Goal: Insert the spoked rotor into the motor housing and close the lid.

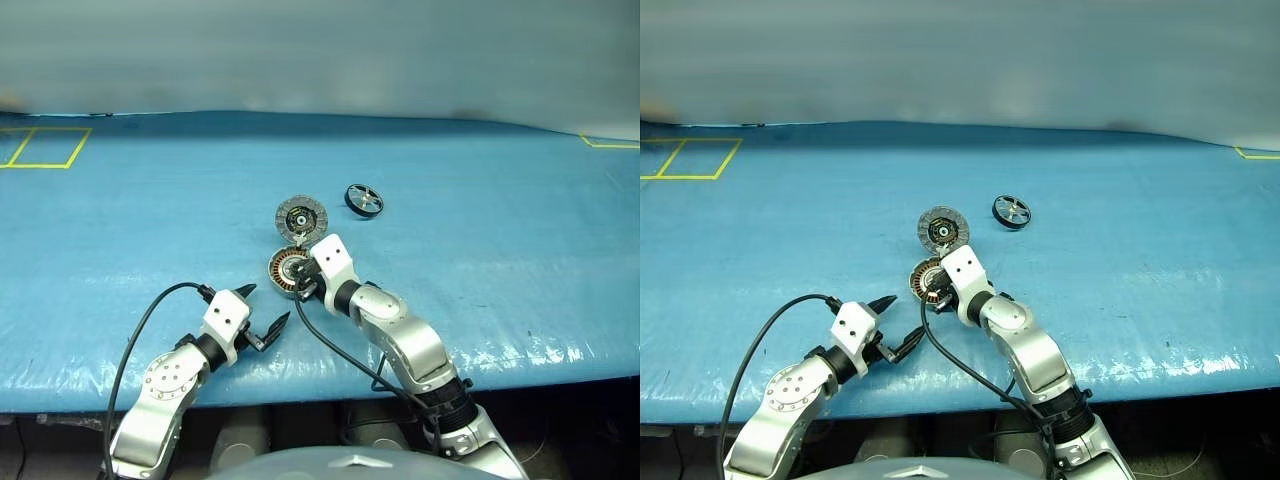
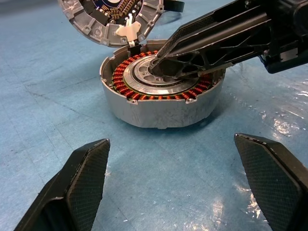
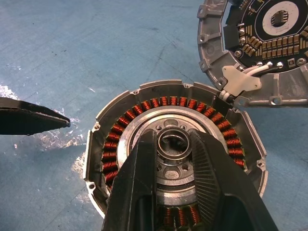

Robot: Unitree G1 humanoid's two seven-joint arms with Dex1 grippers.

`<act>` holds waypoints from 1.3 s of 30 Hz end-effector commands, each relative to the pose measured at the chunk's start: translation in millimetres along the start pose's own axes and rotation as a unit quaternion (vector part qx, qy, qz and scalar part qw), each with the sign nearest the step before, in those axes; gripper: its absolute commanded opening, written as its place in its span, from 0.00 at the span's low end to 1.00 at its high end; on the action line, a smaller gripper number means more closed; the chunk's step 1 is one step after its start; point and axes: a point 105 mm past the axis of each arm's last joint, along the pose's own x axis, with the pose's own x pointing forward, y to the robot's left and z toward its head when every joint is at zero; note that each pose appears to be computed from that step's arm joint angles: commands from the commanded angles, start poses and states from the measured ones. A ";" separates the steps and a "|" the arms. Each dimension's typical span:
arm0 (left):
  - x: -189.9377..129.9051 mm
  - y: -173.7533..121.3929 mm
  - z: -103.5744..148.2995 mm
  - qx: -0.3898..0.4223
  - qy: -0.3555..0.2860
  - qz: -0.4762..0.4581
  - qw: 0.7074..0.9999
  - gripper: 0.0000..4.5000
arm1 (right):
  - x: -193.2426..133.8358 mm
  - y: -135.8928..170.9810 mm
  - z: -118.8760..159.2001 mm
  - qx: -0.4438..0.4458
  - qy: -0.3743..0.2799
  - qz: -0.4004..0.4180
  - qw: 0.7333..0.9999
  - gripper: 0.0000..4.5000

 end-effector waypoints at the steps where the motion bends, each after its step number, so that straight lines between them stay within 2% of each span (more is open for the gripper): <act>1: 0.9 -3.9 16.2 0.010 -0.026 -0.007 1.000 1.00 | 0.5 3.1 6.4 -0.005 -0.011 0.005 1.000 0.15; 10: 2.0 -4.8 16.5 0.008 -0.025 -0.007 1.000 1.00 | 2.9 5.4 1.5 0.001 -0.005 0.010 1.000 0.15; 14: 2.3 -4.8 16.6 0.008 -0.025 -0.007 1.000 1.00 | 3.2 2.6 3.1 0.005 -0.010 0.000 1.000 0.47; 16: 2.0 -4.7 16.6 0.008 -0.025 -0.006 1.000 1.00 | 0.7 3.3 9.7 0.012 -0.022 0.003 1.000 0.60; 24: 1.0 -4.2 16.4 0.009 -0.024 -0.006 1.000 1.00 | -21.9 10.3 42.0 0.023 -0.068 0.030 0.997 0.60; 27: 1.4 -4.4 16.4 0.009 -0.024 -0.008 1.000 1.00 | -24.5 8.7 40.4 0.003 -0.049 0.023 0.999 0.47; 33: 3.1 -5.2 17.1 0.011 -0.027 -0.014 0.999 1.00 | -15.9 1.6 24.2 -0.034 0.007 0.004 0.999 0.01; 39: 3.7 -6.5 16.9 0.011 -0.026 -0.018 0.999 1.00 | -4.1 0.9 18.3 -0.041 0.029 -0.003 0.999 0.01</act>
